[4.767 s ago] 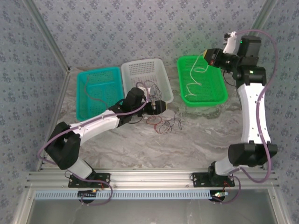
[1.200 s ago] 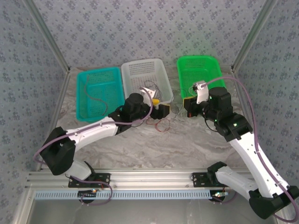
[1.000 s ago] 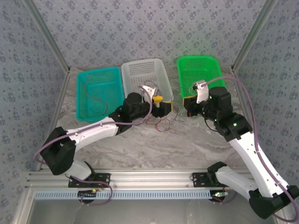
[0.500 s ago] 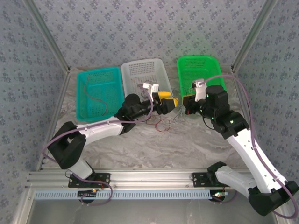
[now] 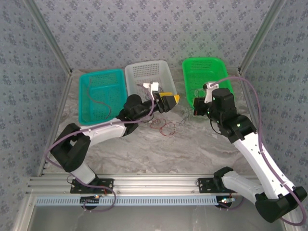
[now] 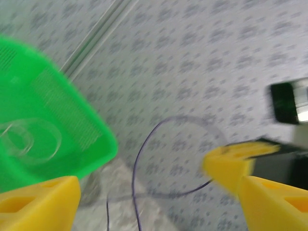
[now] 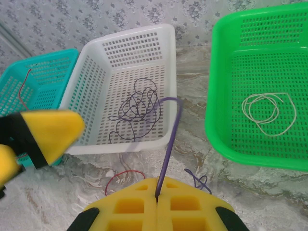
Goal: Untangle the cables
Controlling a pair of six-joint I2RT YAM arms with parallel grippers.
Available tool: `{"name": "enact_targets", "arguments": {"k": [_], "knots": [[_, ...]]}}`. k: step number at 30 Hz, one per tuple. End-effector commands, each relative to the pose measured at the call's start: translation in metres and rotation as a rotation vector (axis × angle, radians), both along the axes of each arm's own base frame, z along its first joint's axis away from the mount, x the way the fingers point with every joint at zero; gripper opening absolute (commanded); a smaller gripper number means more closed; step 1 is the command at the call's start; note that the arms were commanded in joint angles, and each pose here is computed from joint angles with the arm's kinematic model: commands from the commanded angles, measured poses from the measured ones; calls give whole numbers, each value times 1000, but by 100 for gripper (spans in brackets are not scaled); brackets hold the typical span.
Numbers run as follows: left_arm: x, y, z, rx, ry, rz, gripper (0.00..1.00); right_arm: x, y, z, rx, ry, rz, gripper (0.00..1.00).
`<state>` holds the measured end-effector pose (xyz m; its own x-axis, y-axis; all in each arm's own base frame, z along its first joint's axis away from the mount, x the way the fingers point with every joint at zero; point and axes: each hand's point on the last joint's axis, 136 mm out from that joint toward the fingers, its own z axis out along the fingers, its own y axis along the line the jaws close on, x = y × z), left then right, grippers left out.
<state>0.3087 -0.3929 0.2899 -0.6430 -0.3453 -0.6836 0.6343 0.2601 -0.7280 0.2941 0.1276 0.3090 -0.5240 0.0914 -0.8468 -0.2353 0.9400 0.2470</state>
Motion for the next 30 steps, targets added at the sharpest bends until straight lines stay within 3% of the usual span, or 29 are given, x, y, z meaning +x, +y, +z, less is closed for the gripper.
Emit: {"name": "enact_targets", "arguments": {"k": [1,7,13,17,30], "knots": [[-1,9,-27,164,92,22,84,4,-5,6,18,-11,-43,0],[-13,22,-7,108,4,39,87,7,-5,11,39,-37,-64,0],[-29,-5,-9,52,1,4,88,12,-1,18,90,-71,-75,0],[-27,-13,-10,-44,16,14,87,11,0,24,108,-83,-75,0],[-7,-44,-5,-104,-15,25,81,5,1,30,188,-93,-89,0]]}}
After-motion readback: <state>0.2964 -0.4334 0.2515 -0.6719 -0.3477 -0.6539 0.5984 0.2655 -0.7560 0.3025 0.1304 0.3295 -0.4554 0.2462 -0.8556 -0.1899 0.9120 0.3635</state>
